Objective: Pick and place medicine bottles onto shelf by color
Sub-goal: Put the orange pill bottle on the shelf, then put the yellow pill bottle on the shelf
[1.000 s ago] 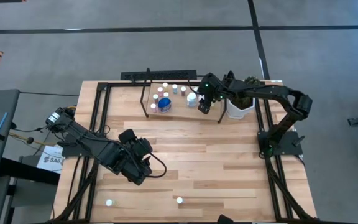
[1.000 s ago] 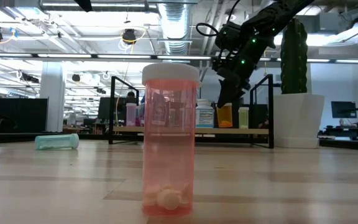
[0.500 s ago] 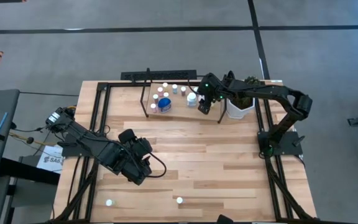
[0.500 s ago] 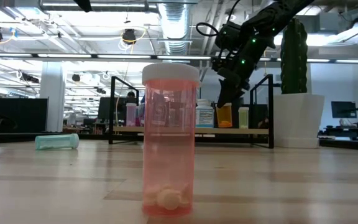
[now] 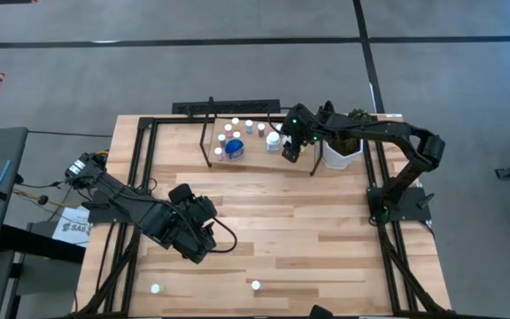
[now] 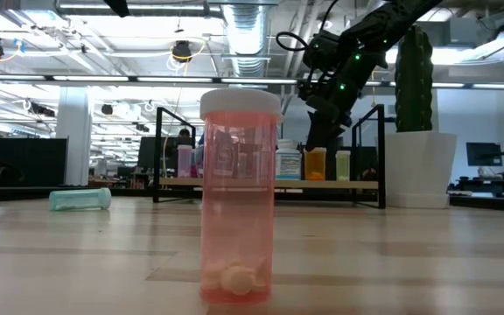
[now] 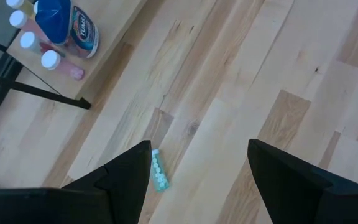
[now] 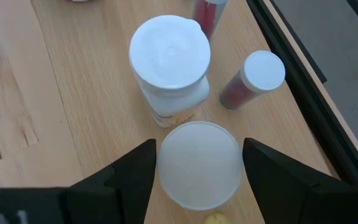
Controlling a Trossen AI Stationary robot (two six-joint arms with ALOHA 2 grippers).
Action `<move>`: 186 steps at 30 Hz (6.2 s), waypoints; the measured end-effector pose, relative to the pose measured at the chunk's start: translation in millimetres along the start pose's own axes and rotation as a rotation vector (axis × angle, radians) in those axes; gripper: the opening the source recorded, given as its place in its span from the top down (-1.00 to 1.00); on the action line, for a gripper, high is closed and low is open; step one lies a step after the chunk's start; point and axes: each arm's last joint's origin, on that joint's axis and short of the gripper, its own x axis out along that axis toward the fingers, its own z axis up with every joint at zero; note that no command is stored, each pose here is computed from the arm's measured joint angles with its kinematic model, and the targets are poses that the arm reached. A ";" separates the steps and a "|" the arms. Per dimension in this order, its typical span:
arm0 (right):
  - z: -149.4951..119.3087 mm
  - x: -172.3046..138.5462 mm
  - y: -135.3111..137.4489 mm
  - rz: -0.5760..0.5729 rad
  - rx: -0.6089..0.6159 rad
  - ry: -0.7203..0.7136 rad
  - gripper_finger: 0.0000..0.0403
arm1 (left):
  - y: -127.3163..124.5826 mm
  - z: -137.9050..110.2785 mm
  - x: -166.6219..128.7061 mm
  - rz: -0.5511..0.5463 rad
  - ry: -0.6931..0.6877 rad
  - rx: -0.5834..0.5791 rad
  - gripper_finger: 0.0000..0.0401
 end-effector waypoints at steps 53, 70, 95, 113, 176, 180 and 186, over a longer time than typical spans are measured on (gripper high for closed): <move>-47.6 -153.9 272.5 0.320 -0.203 -0.015 -0.30 | -24.2 -36.1 -23.8 -0.218 0.224 -0.024 -0.27; -98.3 -142.8 334.0 0.254 -0.130 -0.047 -0.30 | -56.7 -172.2 -4.4 -0.065 0.636 -0.465 -0.27; -108.6 -112.0 347.1 0.212 -0.134 0.017 -0.29 | -65.6 -208.9 32.8 -0.170 0.669 -0.560 -0.05; -105.6 -108.4 342.9 0.191 -0.169 0.024 -0.29 | -66.0 -196.5 40.2 -0.173 0.664 -0.576 0.48; -99.7 -114.4 190.3 0.072 0.012 -0.158 -0.29 | 96.6 83.6 215.8 -0.250 0.397 -0.138 0.49; -95.8 -111.9 186.5 0.058 -0.007 -0.165 -0.29 | 95.9 78.2 234.0 -0.235 0.464 -0.128 0.49; -89.7 -107.9 180.5 0.050 0.004 -0.171 -0.29 | 97.7 78.2 238.6 -0.234 0.472 -0.107 0.49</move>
